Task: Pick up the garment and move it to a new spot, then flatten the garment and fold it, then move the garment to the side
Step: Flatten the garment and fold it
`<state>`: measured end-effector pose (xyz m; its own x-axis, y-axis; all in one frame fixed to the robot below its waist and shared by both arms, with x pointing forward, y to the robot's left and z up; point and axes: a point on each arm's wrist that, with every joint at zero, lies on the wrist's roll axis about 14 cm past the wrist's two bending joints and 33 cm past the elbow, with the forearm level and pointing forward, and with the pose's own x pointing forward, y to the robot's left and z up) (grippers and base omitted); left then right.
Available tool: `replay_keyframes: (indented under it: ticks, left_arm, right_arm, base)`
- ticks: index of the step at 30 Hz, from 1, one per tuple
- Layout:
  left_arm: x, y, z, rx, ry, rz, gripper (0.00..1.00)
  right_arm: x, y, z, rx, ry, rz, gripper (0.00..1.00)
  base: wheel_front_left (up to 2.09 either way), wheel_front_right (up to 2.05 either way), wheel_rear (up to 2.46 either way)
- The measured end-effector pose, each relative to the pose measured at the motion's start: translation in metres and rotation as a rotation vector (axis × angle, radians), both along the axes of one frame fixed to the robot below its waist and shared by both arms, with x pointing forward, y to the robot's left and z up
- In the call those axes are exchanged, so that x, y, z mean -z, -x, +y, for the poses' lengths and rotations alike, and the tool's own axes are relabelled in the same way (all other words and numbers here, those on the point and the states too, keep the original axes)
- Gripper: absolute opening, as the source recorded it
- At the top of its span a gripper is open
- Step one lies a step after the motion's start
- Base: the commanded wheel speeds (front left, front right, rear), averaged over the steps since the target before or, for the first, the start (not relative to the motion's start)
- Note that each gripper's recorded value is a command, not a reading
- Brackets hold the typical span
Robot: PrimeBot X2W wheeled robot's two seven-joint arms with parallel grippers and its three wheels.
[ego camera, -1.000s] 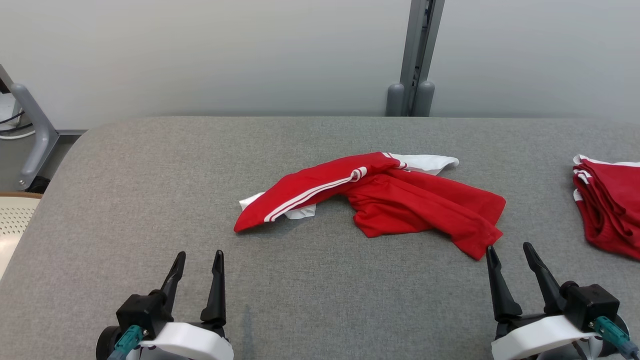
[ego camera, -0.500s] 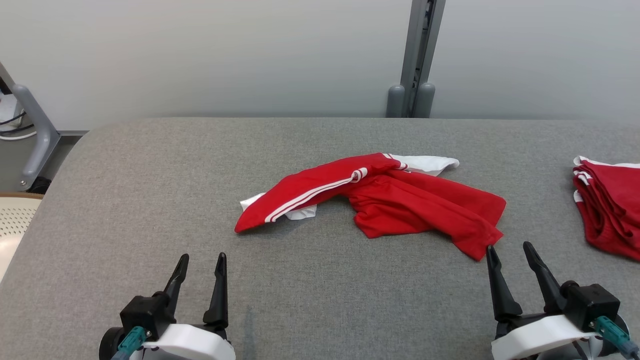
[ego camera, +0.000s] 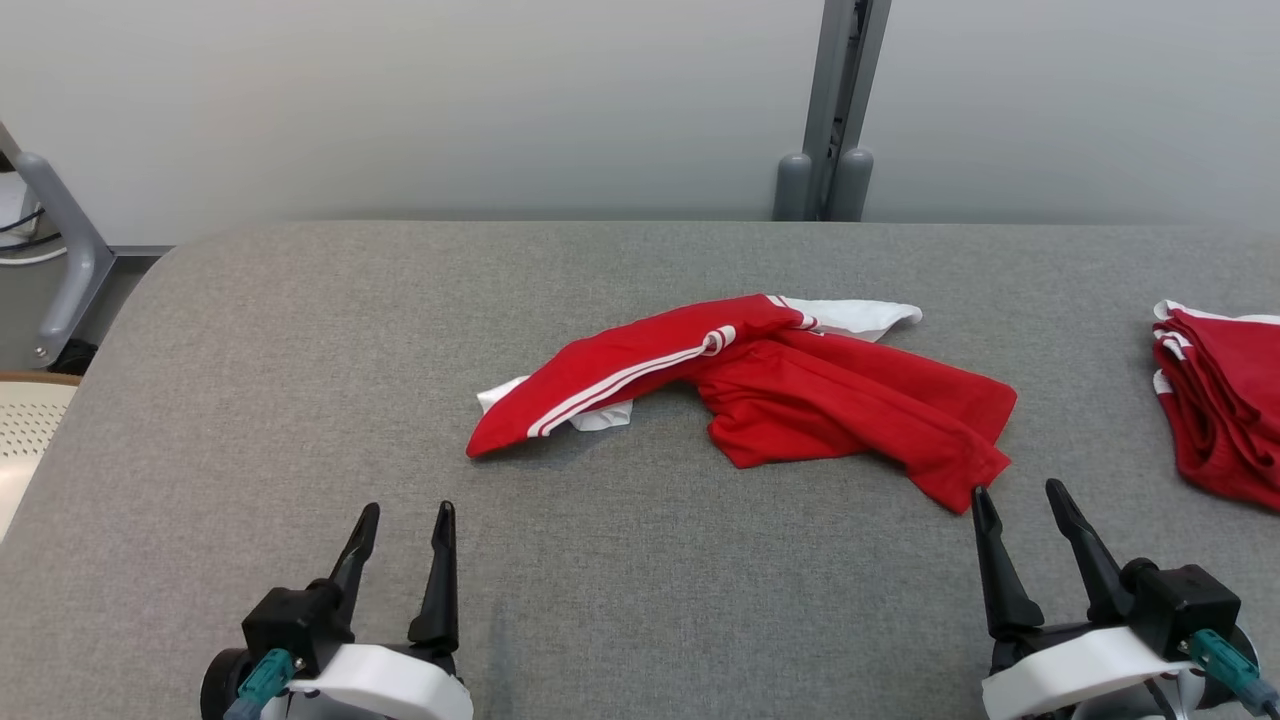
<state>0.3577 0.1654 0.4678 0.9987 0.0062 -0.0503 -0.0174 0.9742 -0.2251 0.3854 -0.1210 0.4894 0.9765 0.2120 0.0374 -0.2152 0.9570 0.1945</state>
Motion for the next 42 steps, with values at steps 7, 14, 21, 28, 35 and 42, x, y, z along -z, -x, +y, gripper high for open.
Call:
replay_keyframes:
  ticks: [7, 14, 21, 28, 35, 42]
  left_arm:
    - [-0.009, -0.026, -0.034, 0.139, -0.039, -0.032, 1.00]
    - [-0.016, -0.069, -0.093, 0.361, -0.112, -0.046, 1.00]
    - [-0.002, -0.109, -0.133, 0.485, -0.151, -0.007, 1.00]
    - [0.031, -0.127, -0.170, 0.613, -0.211, 0.077, 1.00]
    - [0.044, -0.145, -0.183, 0.621, -0.215, 0.113, 1.00]
    - [0.043, -0.165, -0.185, 0.614, -0.242, 0.111, 0.00]
  right_arm:
    - [0.002, -0.007, -0.003, 0.007, 0.006, 0.003, 1.00]
    - [0.010, -0.014, -0.013, 0.038, 0.011, 0.025, 1.00]
    - [0.022, -0.019, -0.030, 0.083, 0.016, 0.057, 1.00]
    - [0.035, -0.017, -0.053, 0.149, 0.025, 0.098, 1.00]
    - [0.044, -0.013, -0.065, 0.184, 0.024, 0.128, 1.00]
    - [0.048, -0.015, -0.071, 0.201, 0.025, 0.138, 1.00]
  base:
    - [0.00, 0.00, 0.00]
    - [0.00, 0.00, 0.00]
    - [0.00, 0.00, 0.00]
    - [0.00, 0.00, 0.00]
    - [0.00, 0.00, 0.00]
    - [0.00, 0.00, 0.00]
